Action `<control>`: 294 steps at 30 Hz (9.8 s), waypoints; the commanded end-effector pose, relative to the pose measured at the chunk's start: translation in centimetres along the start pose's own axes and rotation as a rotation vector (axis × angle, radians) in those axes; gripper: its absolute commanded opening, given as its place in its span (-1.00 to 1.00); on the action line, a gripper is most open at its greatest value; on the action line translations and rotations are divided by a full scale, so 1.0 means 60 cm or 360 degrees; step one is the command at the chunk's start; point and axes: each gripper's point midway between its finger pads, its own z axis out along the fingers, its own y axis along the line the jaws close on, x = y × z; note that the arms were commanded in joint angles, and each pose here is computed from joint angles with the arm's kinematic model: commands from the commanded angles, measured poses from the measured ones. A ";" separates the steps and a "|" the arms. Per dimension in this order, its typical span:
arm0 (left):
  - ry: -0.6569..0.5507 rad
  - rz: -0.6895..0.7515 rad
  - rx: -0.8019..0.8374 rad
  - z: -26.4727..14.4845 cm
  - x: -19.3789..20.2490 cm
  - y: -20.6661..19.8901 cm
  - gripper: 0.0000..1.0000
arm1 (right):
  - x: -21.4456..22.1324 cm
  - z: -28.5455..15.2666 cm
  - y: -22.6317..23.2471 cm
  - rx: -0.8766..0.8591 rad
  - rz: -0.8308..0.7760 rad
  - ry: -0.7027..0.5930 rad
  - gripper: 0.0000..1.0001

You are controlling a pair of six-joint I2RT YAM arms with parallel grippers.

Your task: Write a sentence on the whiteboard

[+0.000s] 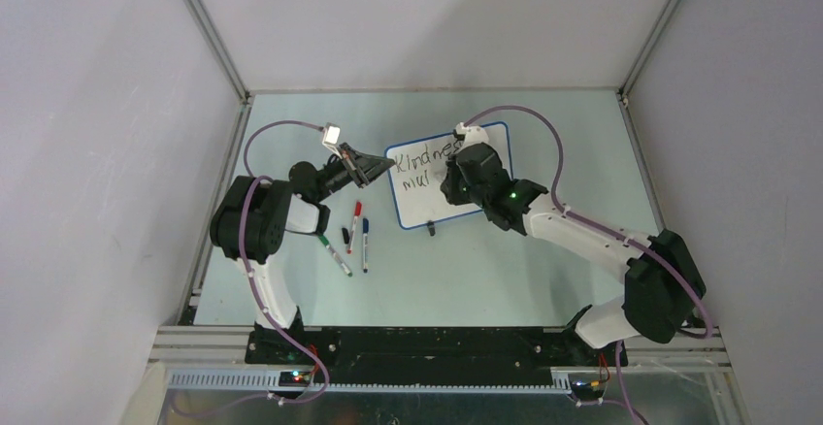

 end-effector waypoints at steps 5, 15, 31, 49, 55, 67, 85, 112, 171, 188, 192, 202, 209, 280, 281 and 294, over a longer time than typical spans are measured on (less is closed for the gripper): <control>-0.0080 0.0169 0.0062 -0.003 -0.033 -0.026 -1.00 | -0.035 0.009 0.018 -0.0086 0.0016 -0.0111 -1.00; -0.0077 0.0168 0.0064 -0.003 -0.032 -0.027 -1.00 | -0.028 0.029 0.021 -0.0063 -0.0004 -0.0053 -1.00; -0.0078 0.0168 0.0063 -0.003 -0.033 -0.026 -1.00 | -0.035 0.035 0.016 -0.0019 -0.0008 -0.0063 -1.00; -0.0079 0.0172 0.0062 -0.003 -0.033 -0.027 -1.00 | -0.032 0.041 -0.008 0.0091 0.0042 -0.0026 -1.00; -0.0080 0.0172 0.0063 -0.003 -0.033 -0.027 -1.00 | -0.034 0.037 -0.009 0.0096 0.0045 -0.0030 -1.00; -0.0078 0.0171 0.0063 -0.003 -0.033 -0.027 -1.00 | -0.049 0.019 0.007 0.0058 0.0008 -0.0130 -1.00; -0.0079 0.0172 0.0063 -0.004 -0.033 -0.027 -1.00 | -0.059 0.022 0.013 0.0042 0.0000 -0.0173 -1.00; -0.0080 0.0175 0.0063 -0.004 -0.034 -0.028 -1.00 | -0.031 0.036 0.008 0.0039 0.0005 -0.0040 -1.00; -0.0087 0.0177 0.0054 -0.005 -0.034 -0.027 -1.00 | -0.061 -0.052 0.005 -0.0075 0.0054 -0.0342 -1.00; -0.0082 0.0166 0.0054 -0.003 -0.032 -0.025 -1.00 | -0.027 0.000 0.016 -0.0096 -0.0001 -0.0304 -1.00; -0.0083 0.0165 0.0052 -0.004 -0.032 -0.024 -1.00 | -0.022 0.009 0.018 -0.0104 0.0007 -0.0293 -1.00; -0.0080 0.0164 0.0053 -0.004 -0.031 -0.025 -1.00 | -0.013 0.026 0.019 -0.0082 0.0002 -0.0231 -1.00; -0.0082 0.0170 0.0055 -0.004 -0.032 -0.025 -1.00 | -0.012 0.030 0.020 -0.0078 0.0003 -0.0220 -1.00; -0.0083 0.0164 0.0055 -0.003 -0.033 -0.024 -1.00 | -0.057 -0.051 -0.010 -0.0068 0.0027 -0.0576 -1.00; -0.0083 0.0164 0.0055 -0.003 -0.033 -0.024 -1.00 | -0.060 -0.052 -0.008 -0.0084 0.0029 -0.0594 -1.00; -0.0087 0.0165 0.0048 -0.004 -0.033 -0.024 -1.00 | -0.054 -0.033 0.008 -0.0170 0.0013 -0.0599 -1.00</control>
